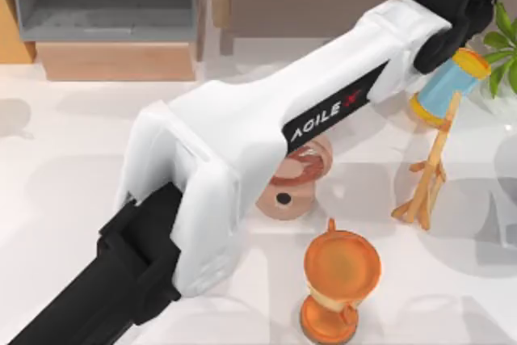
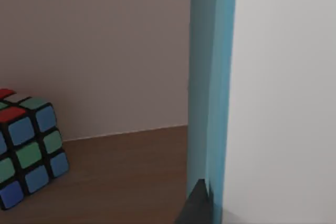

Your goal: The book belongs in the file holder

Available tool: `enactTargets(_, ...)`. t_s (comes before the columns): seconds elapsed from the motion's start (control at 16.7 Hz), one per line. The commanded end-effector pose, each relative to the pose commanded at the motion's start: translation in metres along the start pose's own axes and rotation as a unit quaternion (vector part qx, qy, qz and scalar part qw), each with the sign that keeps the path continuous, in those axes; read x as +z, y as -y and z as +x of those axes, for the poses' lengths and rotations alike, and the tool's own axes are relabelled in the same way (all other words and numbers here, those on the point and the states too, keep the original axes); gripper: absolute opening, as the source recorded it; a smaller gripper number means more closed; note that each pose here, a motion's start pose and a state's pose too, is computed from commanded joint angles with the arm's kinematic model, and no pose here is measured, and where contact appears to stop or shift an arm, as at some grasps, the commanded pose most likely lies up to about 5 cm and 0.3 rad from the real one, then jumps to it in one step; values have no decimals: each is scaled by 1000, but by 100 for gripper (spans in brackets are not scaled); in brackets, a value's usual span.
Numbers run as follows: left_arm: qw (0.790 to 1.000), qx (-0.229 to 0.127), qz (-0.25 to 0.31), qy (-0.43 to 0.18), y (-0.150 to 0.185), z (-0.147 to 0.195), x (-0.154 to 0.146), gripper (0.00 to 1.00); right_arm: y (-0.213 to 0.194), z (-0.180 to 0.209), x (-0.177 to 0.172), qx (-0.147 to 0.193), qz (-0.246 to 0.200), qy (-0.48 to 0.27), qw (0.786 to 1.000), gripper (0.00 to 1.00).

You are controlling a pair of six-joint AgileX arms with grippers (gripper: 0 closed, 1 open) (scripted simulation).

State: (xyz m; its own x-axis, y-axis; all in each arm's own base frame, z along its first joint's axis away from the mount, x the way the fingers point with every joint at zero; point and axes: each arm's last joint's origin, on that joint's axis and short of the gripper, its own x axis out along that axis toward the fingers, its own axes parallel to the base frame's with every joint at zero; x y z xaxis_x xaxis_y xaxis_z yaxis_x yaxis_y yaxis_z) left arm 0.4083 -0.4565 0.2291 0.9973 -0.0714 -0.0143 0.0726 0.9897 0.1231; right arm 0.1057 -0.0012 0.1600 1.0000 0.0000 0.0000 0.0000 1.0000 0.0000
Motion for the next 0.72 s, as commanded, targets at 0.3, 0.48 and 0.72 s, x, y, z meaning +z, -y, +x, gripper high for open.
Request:
enactTargets(0.3,990,-44,134,-27,-14,-30,19,0,0,0,0,0,0,0,1000,100)
enactTargets(0.48,969,-75,230,-45,-38,-59,28,0,0,0,0,0,0,0,1000,100)
enactTargets(0.72,927,-116,352,-58,-90,-104,28,0,0,0,0,0,0,0,1000,100)
